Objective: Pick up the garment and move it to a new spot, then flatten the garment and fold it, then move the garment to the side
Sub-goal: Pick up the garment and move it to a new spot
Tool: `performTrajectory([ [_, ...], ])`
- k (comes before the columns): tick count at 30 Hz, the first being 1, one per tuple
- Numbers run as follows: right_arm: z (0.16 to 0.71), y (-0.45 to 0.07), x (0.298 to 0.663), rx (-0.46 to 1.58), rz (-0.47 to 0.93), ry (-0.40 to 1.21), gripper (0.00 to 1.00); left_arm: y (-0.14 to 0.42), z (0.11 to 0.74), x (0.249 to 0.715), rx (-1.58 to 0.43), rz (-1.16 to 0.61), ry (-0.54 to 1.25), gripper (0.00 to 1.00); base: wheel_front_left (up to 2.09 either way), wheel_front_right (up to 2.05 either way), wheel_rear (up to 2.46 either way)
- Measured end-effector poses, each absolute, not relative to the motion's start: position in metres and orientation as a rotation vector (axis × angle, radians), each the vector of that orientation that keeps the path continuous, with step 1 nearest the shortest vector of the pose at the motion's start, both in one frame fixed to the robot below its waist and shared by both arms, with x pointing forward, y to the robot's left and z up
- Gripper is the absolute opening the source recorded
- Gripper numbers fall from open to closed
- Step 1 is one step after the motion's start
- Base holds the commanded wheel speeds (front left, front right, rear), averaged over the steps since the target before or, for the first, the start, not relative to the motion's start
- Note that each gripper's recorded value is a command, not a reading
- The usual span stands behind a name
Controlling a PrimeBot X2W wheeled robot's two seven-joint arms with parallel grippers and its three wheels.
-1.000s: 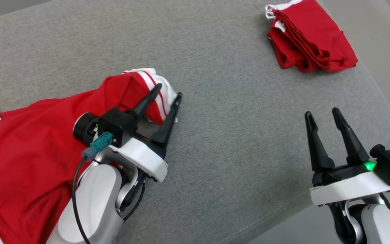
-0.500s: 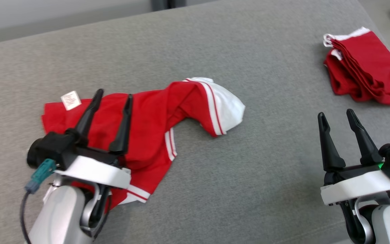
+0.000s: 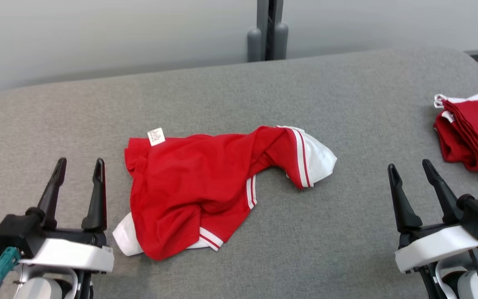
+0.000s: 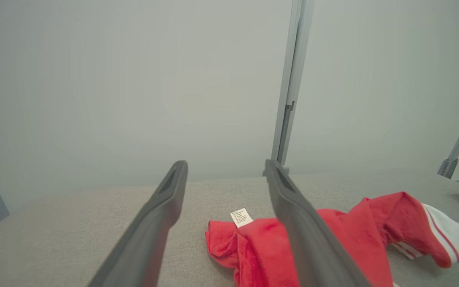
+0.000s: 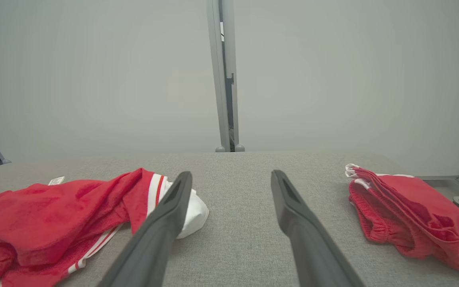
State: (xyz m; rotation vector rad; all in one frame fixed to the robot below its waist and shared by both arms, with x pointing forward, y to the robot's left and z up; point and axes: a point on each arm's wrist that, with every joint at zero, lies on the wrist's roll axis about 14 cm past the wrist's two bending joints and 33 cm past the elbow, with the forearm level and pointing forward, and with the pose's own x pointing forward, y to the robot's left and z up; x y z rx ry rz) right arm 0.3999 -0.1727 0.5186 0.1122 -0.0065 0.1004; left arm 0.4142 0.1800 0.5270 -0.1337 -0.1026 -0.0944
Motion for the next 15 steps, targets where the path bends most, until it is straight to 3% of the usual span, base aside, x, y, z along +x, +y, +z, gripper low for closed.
performTrajectory([
  [15,0.537,-0.169,0.364,0.099,0.131,-0.023,1.00,0.192,0.544,0.360,-0.120,-0.066,-0.103,1.00,0.00,0.00,0.00],
])
